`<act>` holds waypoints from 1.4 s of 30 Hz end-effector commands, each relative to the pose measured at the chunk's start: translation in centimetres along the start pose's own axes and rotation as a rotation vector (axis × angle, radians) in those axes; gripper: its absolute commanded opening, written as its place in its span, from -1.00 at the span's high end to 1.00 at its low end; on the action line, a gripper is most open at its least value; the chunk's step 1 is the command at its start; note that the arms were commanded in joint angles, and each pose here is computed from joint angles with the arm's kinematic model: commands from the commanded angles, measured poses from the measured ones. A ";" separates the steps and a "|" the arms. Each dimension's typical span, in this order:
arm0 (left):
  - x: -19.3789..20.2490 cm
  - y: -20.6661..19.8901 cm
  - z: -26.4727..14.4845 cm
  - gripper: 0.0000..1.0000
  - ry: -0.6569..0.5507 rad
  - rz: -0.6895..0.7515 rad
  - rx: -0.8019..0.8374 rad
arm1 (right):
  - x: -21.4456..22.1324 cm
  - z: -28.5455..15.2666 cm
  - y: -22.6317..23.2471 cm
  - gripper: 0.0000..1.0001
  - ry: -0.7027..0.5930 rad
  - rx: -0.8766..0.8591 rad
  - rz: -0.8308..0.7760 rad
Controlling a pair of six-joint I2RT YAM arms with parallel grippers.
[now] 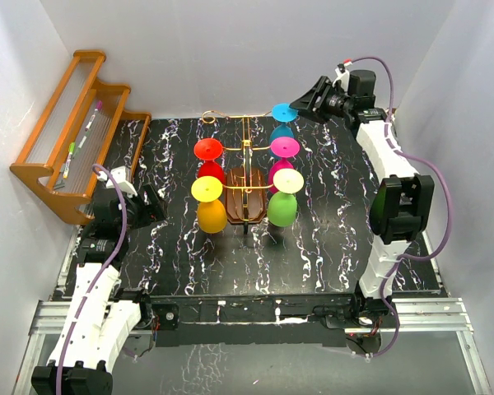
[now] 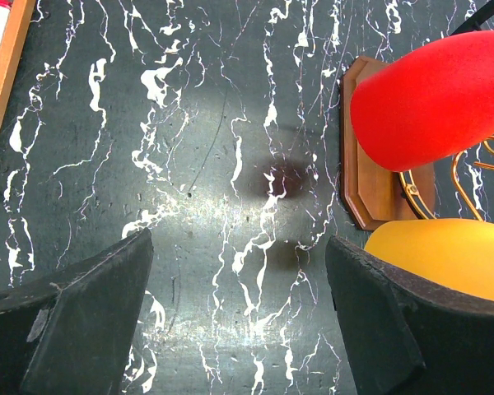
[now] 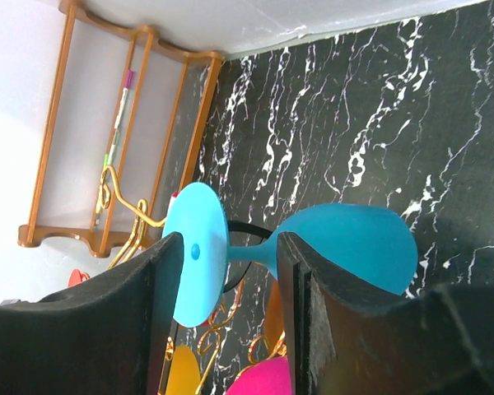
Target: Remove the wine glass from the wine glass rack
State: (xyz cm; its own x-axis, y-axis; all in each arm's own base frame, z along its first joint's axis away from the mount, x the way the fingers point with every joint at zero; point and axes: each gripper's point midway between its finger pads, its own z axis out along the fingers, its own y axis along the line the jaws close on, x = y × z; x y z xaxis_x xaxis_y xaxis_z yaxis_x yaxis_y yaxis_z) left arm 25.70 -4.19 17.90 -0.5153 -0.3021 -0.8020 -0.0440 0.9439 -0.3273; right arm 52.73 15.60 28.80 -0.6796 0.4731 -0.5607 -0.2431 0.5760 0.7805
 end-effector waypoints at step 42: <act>-0.1 -0.3 0.0 -0.65 0.002 -0.003 0.013 | -0.4 -2.5 5.6 0.85 -0.112 -0.055 -0.080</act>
State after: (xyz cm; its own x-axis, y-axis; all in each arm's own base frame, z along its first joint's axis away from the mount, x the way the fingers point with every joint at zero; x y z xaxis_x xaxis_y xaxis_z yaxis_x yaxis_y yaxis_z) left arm 25.74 -4.20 17.77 -0.5198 -0.3023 -0.7990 -0.0461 0.9439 -0.3271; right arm 49.99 17.51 29.59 -0.6660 0.4515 -0.5938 -0.2601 0.6054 0.7522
